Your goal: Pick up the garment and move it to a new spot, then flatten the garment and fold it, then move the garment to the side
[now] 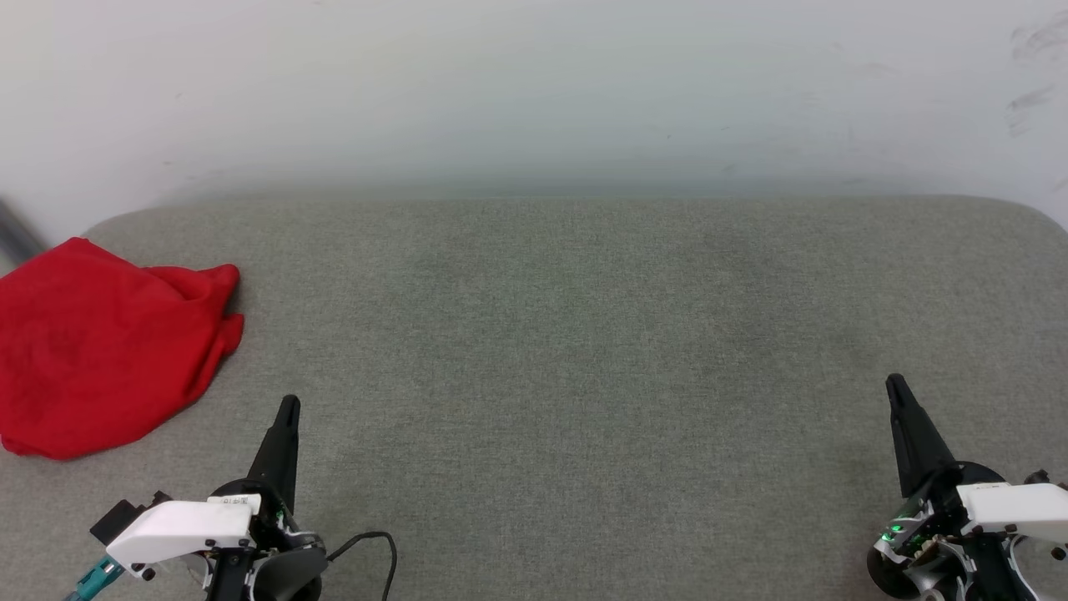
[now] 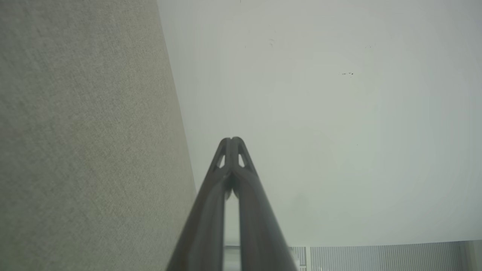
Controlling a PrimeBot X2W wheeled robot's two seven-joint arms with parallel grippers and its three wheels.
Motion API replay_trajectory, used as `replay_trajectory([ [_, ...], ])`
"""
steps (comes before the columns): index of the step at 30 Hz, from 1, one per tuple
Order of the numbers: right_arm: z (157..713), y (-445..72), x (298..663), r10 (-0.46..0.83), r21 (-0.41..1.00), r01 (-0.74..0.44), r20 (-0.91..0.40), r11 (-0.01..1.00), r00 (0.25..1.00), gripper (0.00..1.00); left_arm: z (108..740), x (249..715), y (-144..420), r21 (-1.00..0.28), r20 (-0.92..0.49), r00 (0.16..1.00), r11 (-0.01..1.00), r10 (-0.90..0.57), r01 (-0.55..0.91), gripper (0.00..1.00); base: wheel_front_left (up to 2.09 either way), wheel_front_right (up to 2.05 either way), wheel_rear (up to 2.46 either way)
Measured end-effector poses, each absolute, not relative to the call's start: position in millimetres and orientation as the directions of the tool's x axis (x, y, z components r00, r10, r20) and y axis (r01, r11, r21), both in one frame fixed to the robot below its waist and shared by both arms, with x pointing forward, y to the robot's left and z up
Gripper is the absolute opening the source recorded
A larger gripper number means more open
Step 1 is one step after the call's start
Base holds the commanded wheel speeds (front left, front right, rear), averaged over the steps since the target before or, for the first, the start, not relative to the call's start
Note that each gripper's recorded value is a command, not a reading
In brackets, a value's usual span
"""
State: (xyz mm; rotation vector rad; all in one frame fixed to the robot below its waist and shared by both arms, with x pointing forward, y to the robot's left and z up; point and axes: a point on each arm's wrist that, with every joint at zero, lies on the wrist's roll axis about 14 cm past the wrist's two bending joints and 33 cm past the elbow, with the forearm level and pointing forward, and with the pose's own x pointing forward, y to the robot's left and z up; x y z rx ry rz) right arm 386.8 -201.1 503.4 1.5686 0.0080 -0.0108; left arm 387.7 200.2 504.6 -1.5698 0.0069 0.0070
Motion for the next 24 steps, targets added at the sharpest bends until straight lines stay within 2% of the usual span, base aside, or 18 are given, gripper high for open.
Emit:
replay_trajectory([
  [15, 503.5, -201.1, 386.8, -0.002, 1.000, 0.012, -0.012, 0.002, 1.000, 0.00, 504.6, 387.7, 200.2, -1.000, -0.009, 1.000, 0.001, 0.000, -0.009, 0.00, 0.00, 0.00, 0.00],
  [16, 501.8, -201.2, 386.1, -0.002, 1.000, 0.017, -0.017, 0.002, 1.000, 1.00, 503.1, 387.2, 200.0, -1.000, -0.013, 1.000, 0.000, 0.000, -0.013, 1.00, 0.00, 0.00, 0.00],
  [17, 497.4, -201.1, 384.3, -0.002, 1.000, 0.030, -0.030, 0.000, 1.000, 1.00, 498.7, 385.6, 199.5, -1.000, -0.026, 1.000, -0.002, -0.001, -0.026, 1.00, 0.00, 0.00, 0.00],
  [18, 491.2, -201.4, 381.4, -0.004, 0.999, 0.048, -0.048, -0.001, 0.999, 0.00, 492.7, 382.9, 199.0, -0.999, -0.044, 0.999, -0.005, -0.001, -0.044, 0.00, 0.00, 0.00, 0.00],
  [19, 485.5, -201.5, 378.4, -0.004, 0.998, 0.065, -0.065, -0.002, 0.998, 1.00, 486.7, 380.0, 198.4, -0.998, -0.061, 0.998, -0.007, -0.002, -0.061, 1.00, 0.00, 0.00, 0.00],
  [24, 484.1, -202.7, 375.4, -0.019, 0.998, 0.068, -0.068, 0.000, 0.997, 1.00, 484.6, 378.2, 191.6, -0.998, -0.067, 0.998, -0.004, -0.011, -0.067, 1.00, 0.00, 0.00, 0.00],
])
